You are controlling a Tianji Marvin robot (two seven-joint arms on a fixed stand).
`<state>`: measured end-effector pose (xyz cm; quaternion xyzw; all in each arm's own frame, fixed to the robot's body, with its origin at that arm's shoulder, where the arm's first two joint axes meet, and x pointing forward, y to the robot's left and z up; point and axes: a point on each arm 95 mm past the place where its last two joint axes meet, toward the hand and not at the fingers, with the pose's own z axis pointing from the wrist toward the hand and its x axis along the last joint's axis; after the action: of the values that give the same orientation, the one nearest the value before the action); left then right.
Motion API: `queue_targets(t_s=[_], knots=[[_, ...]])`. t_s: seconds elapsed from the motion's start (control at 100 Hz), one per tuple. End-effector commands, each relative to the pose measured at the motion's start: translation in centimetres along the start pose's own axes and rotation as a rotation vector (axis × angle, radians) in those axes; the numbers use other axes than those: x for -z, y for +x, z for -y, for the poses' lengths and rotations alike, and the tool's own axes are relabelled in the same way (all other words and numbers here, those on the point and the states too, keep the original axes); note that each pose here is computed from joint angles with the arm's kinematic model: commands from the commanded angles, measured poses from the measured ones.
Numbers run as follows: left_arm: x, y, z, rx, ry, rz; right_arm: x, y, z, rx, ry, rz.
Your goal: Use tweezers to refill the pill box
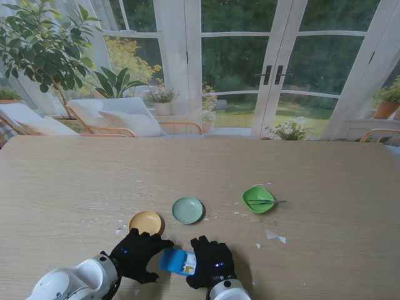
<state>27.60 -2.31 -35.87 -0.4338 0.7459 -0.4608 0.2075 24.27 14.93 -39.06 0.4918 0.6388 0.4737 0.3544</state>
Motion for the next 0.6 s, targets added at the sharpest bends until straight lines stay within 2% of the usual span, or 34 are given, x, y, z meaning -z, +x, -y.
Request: queue_targets(t_s=[0.0,0.21,0.59], knots=[[0.1,0.4,0.1,-0.001,-0.006,0.004,0.2,0.5,0.1,-0.010,0.016,-0.005],[-0.1,0.6,0.0,-0.042,-0.024,0.021,0.2,0.5,0.1,-0.002,0.021,0.001],[-1.0,0.9,-0.3,-0.053,-0.061,0.012,0.1,0.6,0.4,-0.017,0.021,-0.015]])
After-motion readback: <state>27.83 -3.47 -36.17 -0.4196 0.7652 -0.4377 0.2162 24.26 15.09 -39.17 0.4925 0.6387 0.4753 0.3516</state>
